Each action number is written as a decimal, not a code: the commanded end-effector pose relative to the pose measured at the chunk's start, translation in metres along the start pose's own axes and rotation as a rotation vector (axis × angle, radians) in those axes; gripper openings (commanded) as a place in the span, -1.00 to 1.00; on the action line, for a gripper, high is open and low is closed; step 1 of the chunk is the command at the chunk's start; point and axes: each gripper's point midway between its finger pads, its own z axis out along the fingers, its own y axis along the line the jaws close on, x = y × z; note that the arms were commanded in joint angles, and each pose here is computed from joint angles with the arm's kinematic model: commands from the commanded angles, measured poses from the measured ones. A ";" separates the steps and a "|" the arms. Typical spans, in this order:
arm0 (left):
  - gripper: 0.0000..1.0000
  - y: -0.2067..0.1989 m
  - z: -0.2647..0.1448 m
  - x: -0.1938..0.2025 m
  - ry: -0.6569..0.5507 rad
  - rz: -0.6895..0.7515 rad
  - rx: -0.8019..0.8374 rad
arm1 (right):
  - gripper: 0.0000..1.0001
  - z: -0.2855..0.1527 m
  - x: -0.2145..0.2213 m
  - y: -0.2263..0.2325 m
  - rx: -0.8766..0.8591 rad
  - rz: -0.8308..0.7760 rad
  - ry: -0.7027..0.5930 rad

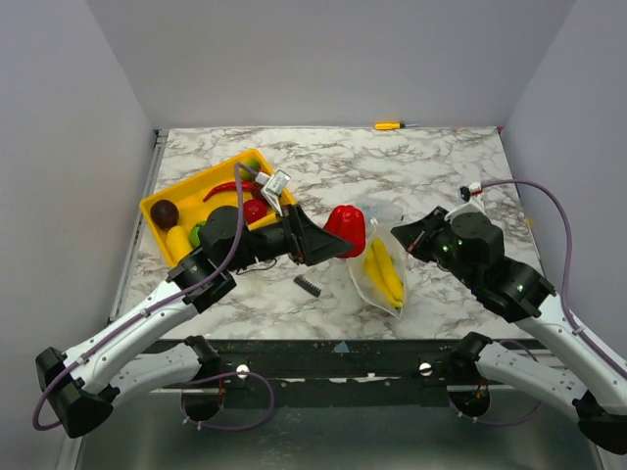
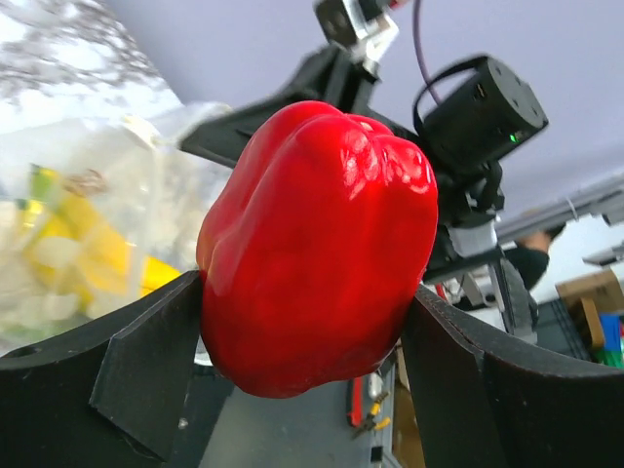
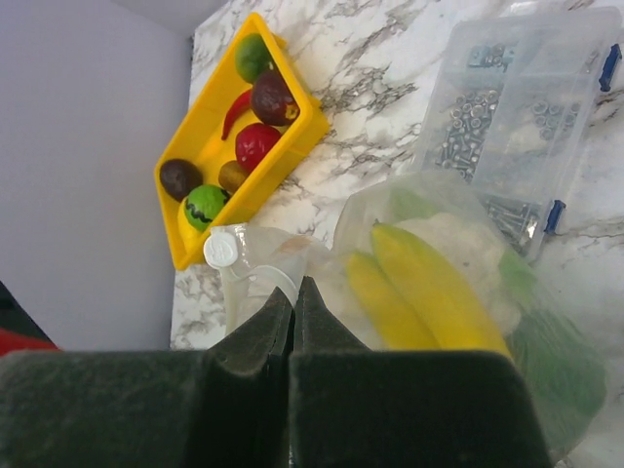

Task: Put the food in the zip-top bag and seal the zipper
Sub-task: Place the fake vegetable in the zipper food storage bag.

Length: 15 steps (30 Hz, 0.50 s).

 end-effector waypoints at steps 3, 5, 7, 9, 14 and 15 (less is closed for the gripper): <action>-0.03 -0.023 0.029 0.031 0.034 0.018 0.049 | -0.99 -0.007 -0.026 0.010 -0.021 0.146 -0.116; -0.03 -0.016 0.036 0.037 0.023 0.011 0.010 | -0.99 -0.008 -0.026 0.011 -0.030 0.153 -0.118; -0.03 -0.008 0.042 0.042 0.015 -0.001 -0.027 | -0.99 -0.009 -0.025 0.011 -0.034 0.160 -0.114; -0.02 0.001 0.048 0.047 0.012 -0.013 -0.067 | -0.99 -0.009 -0.025 0.011 -0.035 0.167 -0.117; 0.12 0.026 0.060 0.059 0.060 -0.075 -0.187 | -0.99 -0.010 -0.025 0.008 -0.031 0.192 -0.127; 0.15 0.028 0.062 0.060 0.064 -0.087 -0.206 | -0.99 -0.011 -0.026 0.007 -0.031 0.196 -0.129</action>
